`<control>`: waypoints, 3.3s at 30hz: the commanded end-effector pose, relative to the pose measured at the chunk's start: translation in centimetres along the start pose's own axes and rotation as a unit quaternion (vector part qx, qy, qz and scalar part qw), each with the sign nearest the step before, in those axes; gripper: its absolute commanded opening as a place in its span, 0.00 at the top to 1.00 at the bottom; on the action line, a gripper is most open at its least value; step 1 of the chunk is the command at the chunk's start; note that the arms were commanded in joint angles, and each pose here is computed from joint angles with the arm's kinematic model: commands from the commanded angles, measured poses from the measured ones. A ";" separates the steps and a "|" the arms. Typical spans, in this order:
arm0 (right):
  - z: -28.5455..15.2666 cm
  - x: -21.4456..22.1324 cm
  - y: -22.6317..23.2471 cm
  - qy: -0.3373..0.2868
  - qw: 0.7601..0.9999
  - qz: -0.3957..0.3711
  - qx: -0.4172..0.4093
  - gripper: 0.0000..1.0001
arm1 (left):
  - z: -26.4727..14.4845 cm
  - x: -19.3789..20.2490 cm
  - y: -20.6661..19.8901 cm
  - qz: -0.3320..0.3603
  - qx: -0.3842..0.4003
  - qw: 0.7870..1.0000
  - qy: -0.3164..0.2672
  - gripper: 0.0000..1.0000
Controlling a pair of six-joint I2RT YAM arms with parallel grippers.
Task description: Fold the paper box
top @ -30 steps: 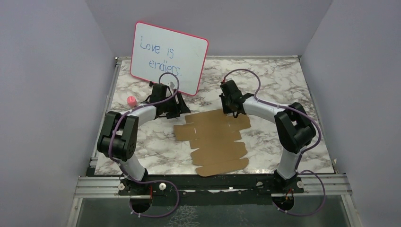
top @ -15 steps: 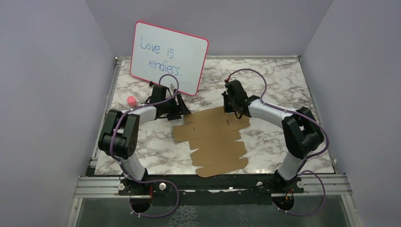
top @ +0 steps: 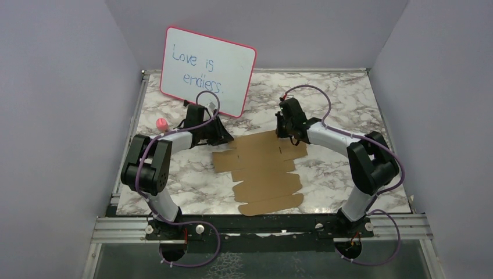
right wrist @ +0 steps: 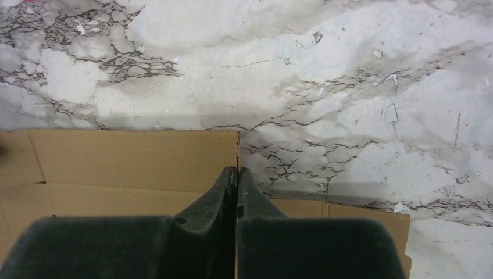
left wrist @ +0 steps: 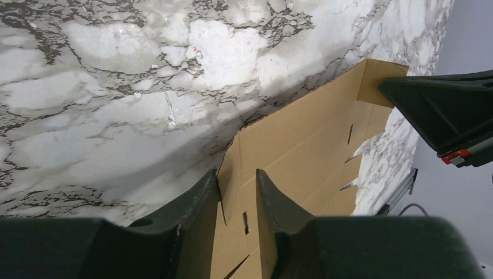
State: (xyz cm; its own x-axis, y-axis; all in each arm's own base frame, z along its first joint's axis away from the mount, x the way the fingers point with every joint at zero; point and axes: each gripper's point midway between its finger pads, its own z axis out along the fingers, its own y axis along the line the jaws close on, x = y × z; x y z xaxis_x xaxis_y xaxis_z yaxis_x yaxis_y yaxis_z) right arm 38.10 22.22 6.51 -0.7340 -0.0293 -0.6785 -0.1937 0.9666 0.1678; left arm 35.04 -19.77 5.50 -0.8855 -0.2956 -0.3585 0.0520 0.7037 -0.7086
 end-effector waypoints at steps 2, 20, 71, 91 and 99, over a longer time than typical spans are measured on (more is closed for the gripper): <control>0.0 -0.9 0.8 -0.021 0.999 0.020 -0.017 0.96 | -0.3 -0.5 -1.5 0.003 0.030 0.999 -0.013 0.74; 1.4 0.3 0.9 0.008 1.000 0.028 -0.011 0.84 | 1.3 -2.5 -0.4 0.088 -0.150 0.985 -0.011 1.00; -7.7 8.9 -0.4 0.044 0.986 0.105 -0.119 0.31 | -8.5 5.9 1.7 0.022 -0.124 0.992 0.006 0.16; -6.7 11.7 1.2 0.091 0.973 0.136 -0.166 0.69 | -5.8 9.5 1.9 0.014 -0.090 0.995 0.050 0.23; -6.9 9.9 1.9 0.078 0.973 0.121 -0.178 0.92 | -5.3 9.4 1.9 0.019 -0.096 0.994 0.053 0.25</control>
State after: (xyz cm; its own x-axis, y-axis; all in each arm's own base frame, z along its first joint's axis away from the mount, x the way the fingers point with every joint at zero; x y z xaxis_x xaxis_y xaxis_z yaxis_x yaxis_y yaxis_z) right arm 24.95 21.28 3.51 -0.8863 0.1299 -0.4445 -0.1563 0.8196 0.5512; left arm 24.09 -17.32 4.01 -0.9283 -0.2111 -0.3062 -0.0039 0.8288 -0.5595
